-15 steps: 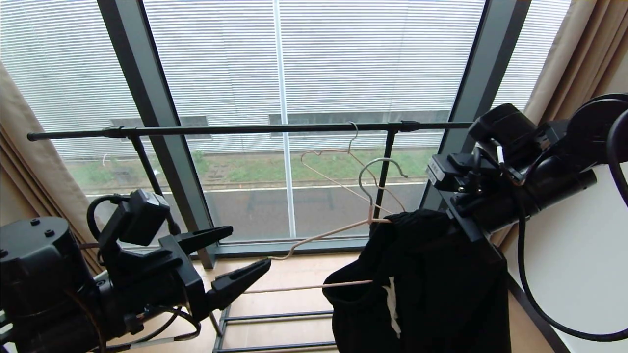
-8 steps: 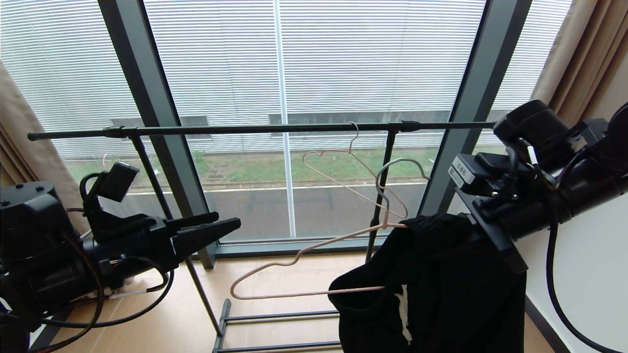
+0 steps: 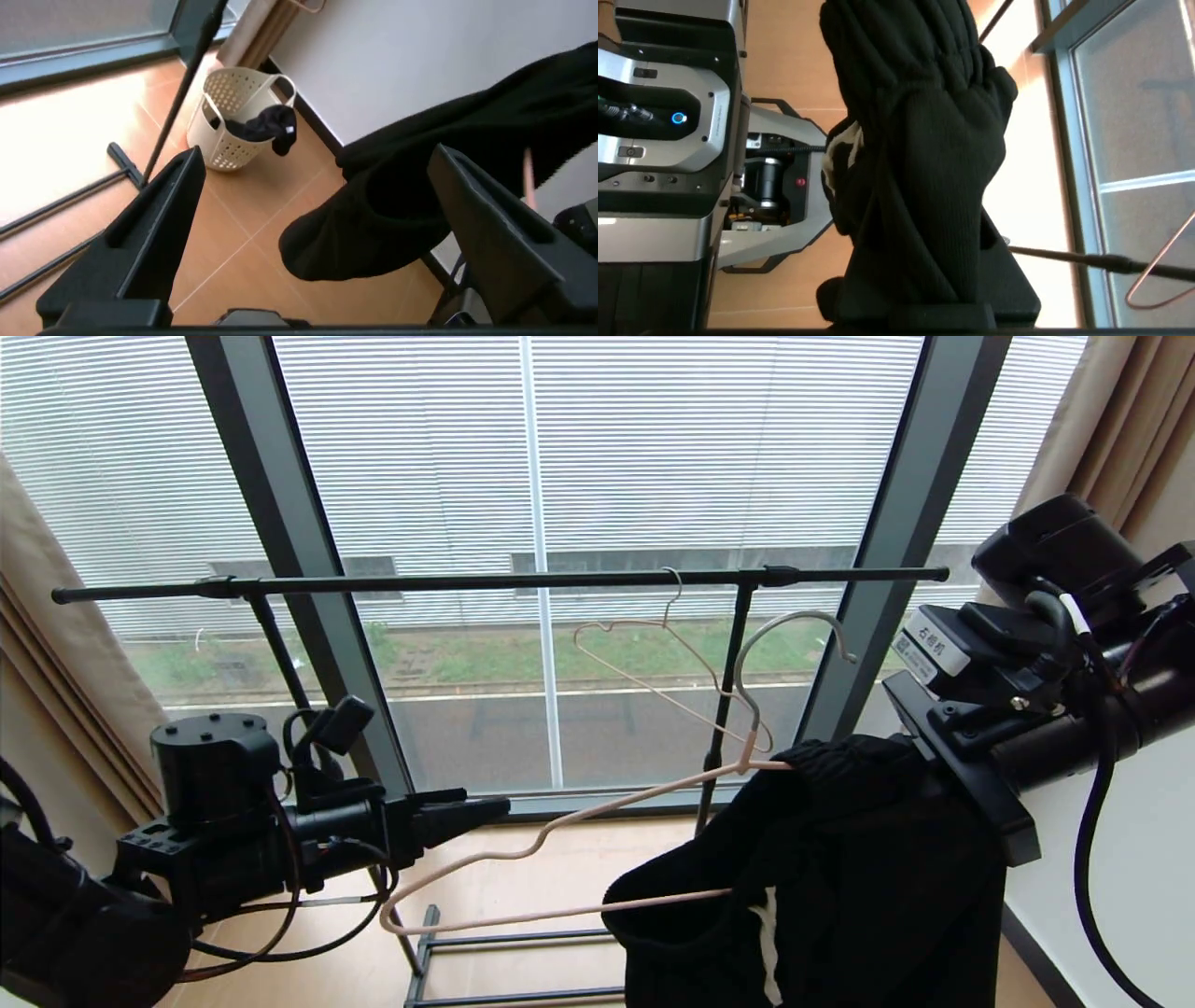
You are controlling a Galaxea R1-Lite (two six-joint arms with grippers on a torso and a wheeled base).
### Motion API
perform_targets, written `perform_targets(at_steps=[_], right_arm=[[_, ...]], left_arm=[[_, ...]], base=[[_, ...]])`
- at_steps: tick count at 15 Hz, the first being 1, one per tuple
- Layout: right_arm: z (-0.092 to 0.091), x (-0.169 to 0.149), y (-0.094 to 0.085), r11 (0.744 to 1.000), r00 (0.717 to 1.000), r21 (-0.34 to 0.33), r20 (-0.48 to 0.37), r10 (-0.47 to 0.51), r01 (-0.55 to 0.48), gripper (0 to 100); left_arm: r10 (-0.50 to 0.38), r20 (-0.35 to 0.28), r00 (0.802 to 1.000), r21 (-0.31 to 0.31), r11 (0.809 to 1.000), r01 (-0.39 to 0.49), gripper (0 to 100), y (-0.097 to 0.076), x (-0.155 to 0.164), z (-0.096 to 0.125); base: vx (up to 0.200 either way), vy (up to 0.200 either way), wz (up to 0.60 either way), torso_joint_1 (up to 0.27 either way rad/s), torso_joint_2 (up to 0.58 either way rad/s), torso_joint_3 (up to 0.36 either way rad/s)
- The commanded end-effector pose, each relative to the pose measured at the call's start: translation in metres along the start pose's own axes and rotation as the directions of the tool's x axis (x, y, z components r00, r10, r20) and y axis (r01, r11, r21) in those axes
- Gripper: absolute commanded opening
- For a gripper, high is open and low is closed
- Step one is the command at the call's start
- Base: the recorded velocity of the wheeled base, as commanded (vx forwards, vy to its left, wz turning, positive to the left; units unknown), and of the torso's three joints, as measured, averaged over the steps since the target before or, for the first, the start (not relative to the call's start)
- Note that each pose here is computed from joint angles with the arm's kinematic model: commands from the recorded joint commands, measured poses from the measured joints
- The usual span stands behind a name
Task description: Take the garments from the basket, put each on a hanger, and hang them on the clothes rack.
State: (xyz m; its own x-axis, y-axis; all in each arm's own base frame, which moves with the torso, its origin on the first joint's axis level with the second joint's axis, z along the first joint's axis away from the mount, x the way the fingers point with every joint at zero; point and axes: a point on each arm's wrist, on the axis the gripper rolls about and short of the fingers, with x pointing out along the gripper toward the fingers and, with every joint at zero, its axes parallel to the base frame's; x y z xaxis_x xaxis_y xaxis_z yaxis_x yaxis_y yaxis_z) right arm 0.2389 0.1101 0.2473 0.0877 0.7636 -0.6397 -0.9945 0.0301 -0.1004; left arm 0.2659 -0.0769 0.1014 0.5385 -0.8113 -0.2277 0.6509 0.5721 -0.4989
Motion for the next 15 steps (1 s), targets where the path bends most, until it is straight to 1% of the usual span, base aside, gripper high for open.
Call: perform_targets(at_steps=[1, 3, 5, 6, 8, 9, 11, 15], right_arm=[[0.003, 0.003, 0.003, 1.000, 1.000, -0.021, 0.008, 0.007, -0.007, 0], [0.007, 0.010, 0.006, 0.999, 1.000, -0.045, 0.013, 0.029, -0.028, 0], [0.011, 0.015, 0.007, 0.997, 0.999, -0.074, 0.025, 0.034, -0.032, 0], [0.011, 0.016, 0.006, 0.997, 0.999, -0.074, 0.025, 0.034, -0.032, 0], [0.011, 0.016, 0.005, 0.997, 0.999, -0.075, 0.031, 0.037, -0.034, 0], [0.011, 0.016, 0.005, 0.997, 0.999, -0.074, 0.037, 0.039, -0.036, 0], [0.013, 0.016, 0.004, 0.996, 0.998, -0.089, 0.053, 0.032, -0.027, 0], [0.017, 0.019, 0.007, 0.993, 0.996, -0.105, 0.073, 0.058, -0.050, 0]], left_arm=[[-0.024, -0.068, 0.997, 0.002, 1.000, 0.024, 100, 0.000, 0.014, -0.016], [-0.047, -0.110, 0.993, 0.041, 0.998, 0.052, 100, -0.009, 0.019, -0.027], [-0.058, -0.142, 0.988, 0.055, 0.996, 0.066, 100, -0.011, 0.024, -0.035], [-0.060, -0.161, 0.985, 0.064, 0.995, 0.071, 100, -0.012, 0.024, -0.040], [-0.074, -0.196, 0.978, 0.110, 0.989, 0.097, 100, -0.016, 0.026, -0.049], [-0.069, -0.202, 0.977, 0.123, 0.988, 0.096, 100, -0.017, 0.027, -0.052], [-0.042, -0.221, 0.974, 0.132, 0.989, 0.073, 100, -0.019, 0.033, -0.058], [-0.048, -0.232, 0.972, 0.134, 0.988, 0.081, 100, -0.022, 0.035, -0.061]], base=[[0.000, 0.000, 0.00, 0.000, 0.00, 0.000], [0.000, 0.000, 0.00, 0.000, 0.00, 0.000], [0.000, 0.000, 0.00, 0.000, 0.00, 0.000], [0.000, 0.000, 0.00, 0.000, 0.00, 0.000], [0.000, 0.000, 0.00, 0.000, 0.00, 0.000], [0.000, 0.000, 0.00, 0.000, 0.00, 0.000], [0.000, 0.000, 0.00, 0.000, 0.00, 0.000], [0.000, 0.000, 0.00, 0.000, 0.00, 0.000]])
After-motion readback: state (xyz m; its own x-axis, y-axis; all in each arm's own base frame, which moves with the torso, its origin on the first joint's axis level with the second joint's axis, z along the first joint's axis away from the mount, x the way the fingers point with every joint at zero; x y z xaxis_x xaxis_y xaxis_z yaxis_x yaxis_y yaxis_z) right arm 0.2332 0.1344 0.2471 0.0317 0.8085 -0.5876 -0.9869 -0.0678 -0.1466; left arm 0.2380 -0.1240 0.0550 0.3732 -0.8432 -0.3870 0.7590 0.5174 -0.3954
